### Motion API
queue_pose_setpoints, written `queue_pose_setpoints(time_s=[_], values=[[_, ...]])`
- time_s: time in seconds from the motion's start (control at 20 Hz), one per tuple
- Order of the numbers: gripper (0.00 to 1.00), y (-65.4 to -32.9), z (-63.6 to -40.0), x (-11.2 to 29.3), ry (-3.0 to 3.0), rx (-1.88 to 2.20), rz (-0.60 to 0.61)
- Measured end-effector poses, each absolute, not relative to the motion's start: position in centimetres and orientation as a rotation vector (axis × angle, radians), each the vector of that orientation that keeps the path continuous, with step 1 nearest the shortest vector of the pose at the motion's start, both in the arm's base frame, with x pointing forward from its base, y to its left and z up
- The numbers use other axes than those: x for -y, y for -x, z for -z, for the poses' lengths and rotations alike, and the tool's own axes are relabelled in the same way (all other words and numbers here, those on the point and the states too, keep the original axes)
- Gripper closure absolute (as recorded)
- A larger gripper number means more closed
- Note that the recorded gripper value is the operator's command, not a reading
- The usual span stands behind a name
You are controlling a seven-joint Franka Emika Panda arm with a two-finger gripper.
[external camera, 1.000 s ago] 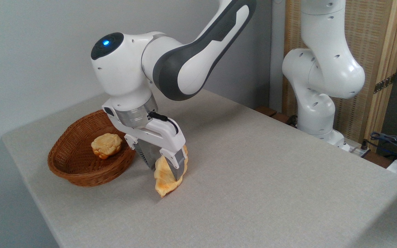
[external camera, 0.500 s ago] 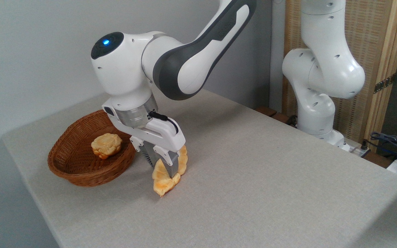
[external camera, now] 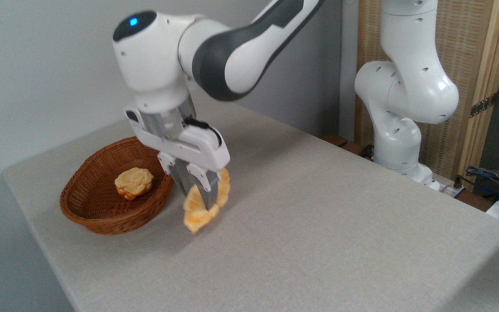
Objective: Put bread into the basket
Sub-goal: 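Lift the gripped bread up off the table toward the basket, then lower the bread into the wicker basket and open the gripper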
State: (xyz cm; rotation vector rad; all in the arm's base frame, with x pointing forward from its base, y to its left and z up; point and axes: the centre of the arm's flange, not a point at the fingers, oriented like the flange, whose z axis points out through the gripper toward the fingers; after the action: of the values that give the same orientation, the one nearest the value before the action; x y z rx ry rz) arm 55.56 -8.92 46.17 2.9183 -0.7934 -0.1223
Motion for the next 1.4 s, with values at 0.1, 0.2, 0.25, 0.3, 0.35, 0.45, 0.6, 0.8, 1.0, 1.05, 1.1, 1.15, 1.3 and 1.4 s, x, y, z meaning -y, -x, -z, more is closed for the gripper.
queue_pose_setpoints(time_s=[0.1,0.2,0.25,0.3,0.35,0.45,0.6,0.8,1.0,1.05,1.1,1.15,1.3,1.4], values=[[0.52,-55.9,-49.0,9.8,-2.891,0.765,0.034],[0.52,-56.1,-51.5,11.4,-2.861,0.709,-0.039],[0.48,-56.2,-52.2,12.3,-2.851,0.681,-0.069],[0.47,-56.3,-53.0,13.5,-2.839,0.647,-0.113],[0.45,-56.5,-53.5,14.8,-2.83,0.599,-0.166],[0.01,-56.9,-53.9,17.2,-2.815,0.528,-0.253],[0.0,-57.2,-52.7,21.2,-2.789,0.472,-0.309],[0.0,-57.9,-49.8,23.9,-2.768,0.443,-0.301],[0.0,-58.3,-48.5,24.1,-2.768,0.442,-0.272],[0.0,-58.3,-48.5,24.1,-2.768,0.441,-0.273],[0.0,-58.3,-48.6,24.1,-2.767,0.441,-0.275],[0.0,-58.4,-48.6,24.1,-2.767,0.441,-0.277],[0.0,-58.4,-48.8,24.1,-2.766,0.44,-0.282],[0.0,-58.5,-48.9,23.9,-2.766,0.437,-0.285]])
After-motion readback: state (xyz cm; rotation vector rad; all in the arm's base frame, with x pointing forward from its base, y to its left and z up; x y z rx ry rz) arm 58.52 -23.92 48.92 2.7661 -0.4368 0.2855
